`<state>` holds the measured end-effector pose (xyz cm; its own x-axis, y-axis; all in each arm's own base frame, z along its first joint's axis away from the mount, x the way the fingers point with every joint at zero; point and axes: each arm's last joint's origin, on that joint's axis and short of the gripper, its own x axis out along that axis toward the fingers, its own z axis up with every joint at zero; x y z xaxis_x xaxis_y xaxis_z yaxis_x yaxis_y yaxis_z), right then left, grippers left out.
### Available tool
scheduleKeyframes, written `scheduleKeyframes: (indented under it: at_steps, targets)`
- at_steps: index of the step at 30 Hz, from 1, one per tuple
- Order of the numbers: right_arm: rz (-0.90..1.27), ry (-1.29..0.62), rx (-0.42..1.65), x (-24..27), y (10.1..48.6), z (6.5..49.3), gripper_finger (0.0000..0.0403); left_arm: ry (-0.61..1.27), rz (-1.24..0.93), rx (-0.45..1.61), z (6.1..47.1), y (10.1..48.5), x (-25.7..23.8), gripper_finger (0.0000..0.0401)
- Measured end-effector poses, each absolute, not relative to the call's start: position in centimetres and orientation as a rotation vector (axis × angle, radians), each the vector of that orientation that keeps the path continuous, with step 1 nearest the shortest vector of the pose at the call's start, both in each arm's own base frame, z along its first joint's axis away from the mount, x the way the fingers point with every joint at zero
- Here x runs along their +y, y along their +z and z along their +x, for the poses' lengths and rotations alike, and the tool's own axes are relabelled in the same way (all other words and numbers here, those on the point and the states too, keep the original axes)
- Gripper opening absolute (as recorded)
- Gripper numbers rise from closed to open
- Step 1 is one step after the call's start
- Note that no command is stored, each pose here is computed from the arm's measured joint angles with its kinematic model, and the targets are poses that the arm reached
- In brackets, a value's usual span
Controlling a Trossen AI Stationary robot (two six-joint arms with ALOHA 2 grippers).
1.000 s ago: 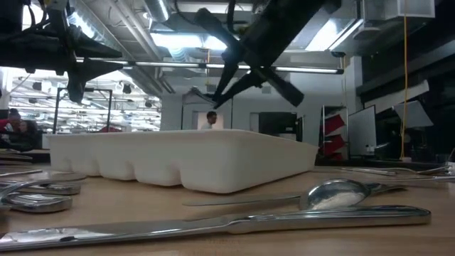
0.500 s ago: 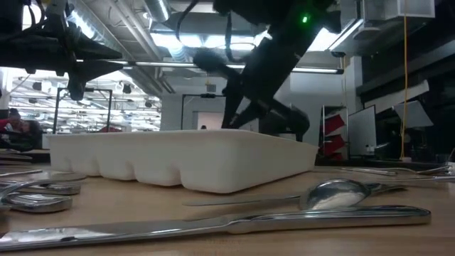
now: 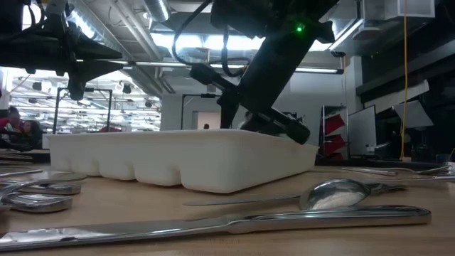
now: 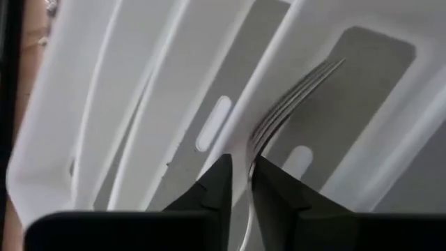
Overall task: Sort silverware
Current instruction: Put the silver fork into the white cutlery tray
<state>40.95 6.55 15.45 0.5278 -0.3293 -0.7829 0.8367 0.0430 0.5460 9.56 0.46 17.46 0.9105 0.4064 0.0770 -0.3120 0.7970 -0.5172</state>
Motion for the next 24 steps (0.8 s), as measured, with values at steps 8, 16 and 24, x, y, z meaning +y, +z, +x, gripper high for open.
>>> scheduleKeyframes:
  at_steps: [8,16,24]
  targets:
    - [1.215,-0.963,0.553,6.6,15.3,40.8,0.0102,0.388,-0.520,-0.189,9.6,17.5,0.5,0.0100]
    - [1.252,-0.928,0.626,6.8,15.3,40.7,0.0103,0.386,-0.521,-0.198,9.6,17.6,0.5,0.0100]
    - [1.219,-0.906,0.778,7.1,17.7,41.2,0.0103,0.387,-0.523,-0.197,9.6,17.5,0.5,0.0100]
